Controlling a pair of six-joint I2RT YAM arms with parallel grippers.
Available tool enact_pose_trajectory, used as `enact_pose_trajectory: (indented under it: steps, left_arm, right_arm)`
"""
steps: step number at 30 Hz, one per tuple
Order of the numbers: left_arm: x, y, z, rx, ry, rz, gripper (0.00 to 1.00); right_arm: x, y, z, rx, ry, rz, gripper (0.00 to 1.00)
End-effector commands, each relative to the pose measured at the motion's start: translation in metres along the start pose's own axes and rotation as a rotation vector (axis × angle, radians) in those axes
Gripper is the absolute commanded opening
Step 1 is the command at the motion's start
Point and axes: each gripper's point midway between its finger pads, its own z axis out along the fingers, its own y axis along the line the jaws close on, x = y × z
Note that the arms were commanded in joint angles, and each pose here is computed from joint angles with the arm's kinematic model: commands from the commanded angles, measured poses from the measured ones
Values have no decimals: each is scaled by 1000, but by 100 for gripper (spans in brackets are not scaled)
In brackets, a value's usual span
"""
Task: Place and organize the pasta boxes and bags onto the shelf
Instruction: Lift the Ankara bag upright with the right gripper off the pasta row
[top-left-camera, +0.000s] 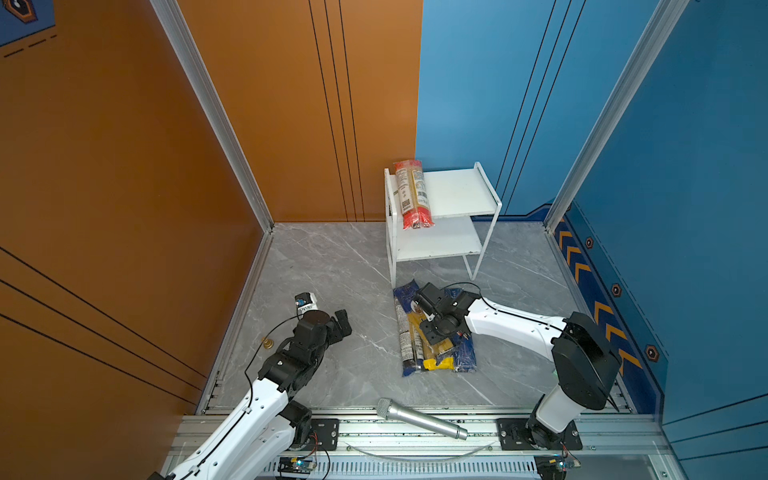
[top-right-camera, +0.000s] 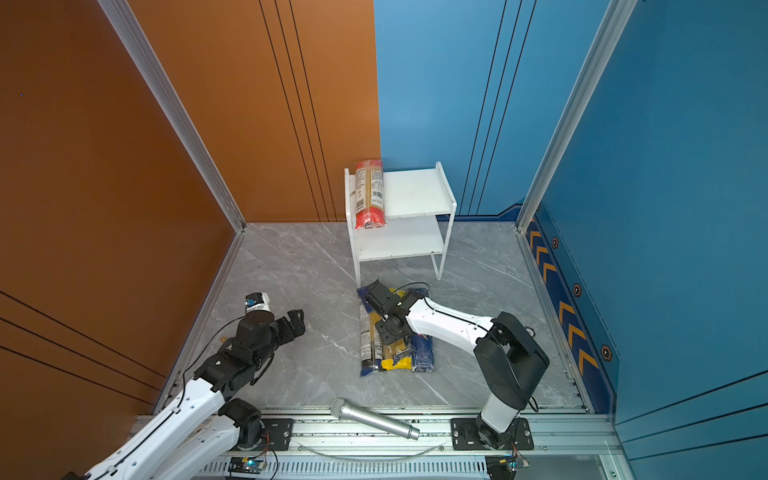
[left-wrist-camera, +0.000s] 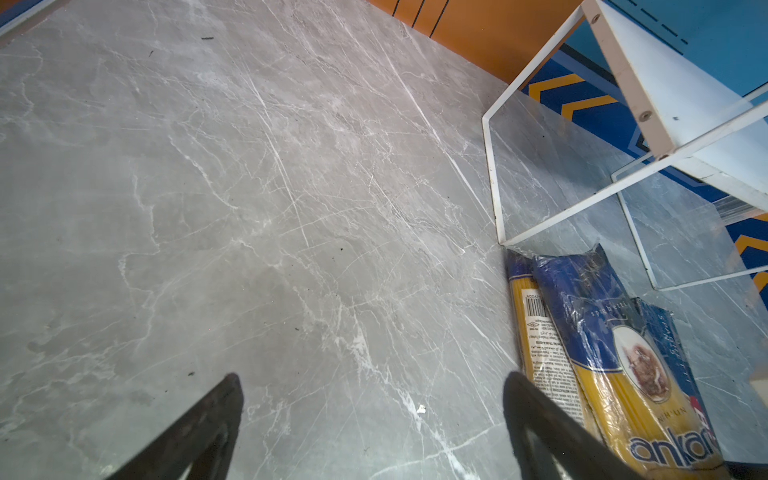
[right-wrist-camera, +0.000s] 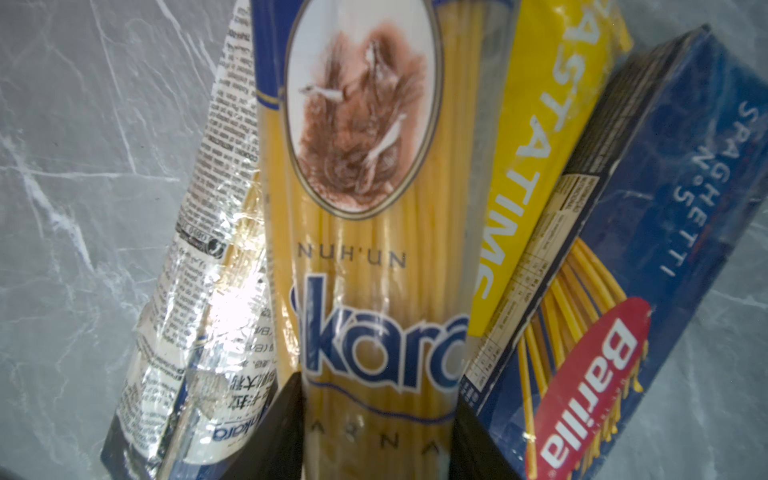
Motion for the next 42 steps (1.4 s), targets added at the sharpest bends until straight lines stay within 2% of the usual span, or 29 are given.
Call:
enact_pose_trajectory:
  steps: [1, 3, 6, 16, 19, 25, 37, 39, 42]
  left_arm:
    - [5, 2, 1, 8, 11, -11, 98]
    - [6, 3, 1, 6, 14, -10, 98]
    - [6, 3, 1, 6, 12, -11, 98]
    - [8, 5, 1, 3, 14, -11, 98]
    - [7, 4, 1, 3, 12, -9, 98]
    - [7, 5, 1, 0, 12, -10, 98]
    - [9, 2, 7, 6, 21, -12, 98]
    - [9, 1, 7, 8, 22, -12, 98]
    - [8, 0, 9, 9, 18, -12, 98]
  right_arm:
    - [22, 3, 11, 21, 73, -24, 58]
    - [23, 4, 10, 22, 71, -36, 67]
    - [25, 4, 8, 37, 62, -55, 70]
    - [37, -2, 21, 91, 94, -76, 71]
    - [36, -3, 21, 93, 93, -74, 64]
    - [29, -3, 10, 69, 59, -52, 41]
    - [3, -7, -31, -14, -26, 10, 10]
    - [1, -9, -40, -25, -24, 18, 2]
    - [-2, -7, -53, -87, -27, 42, 0]
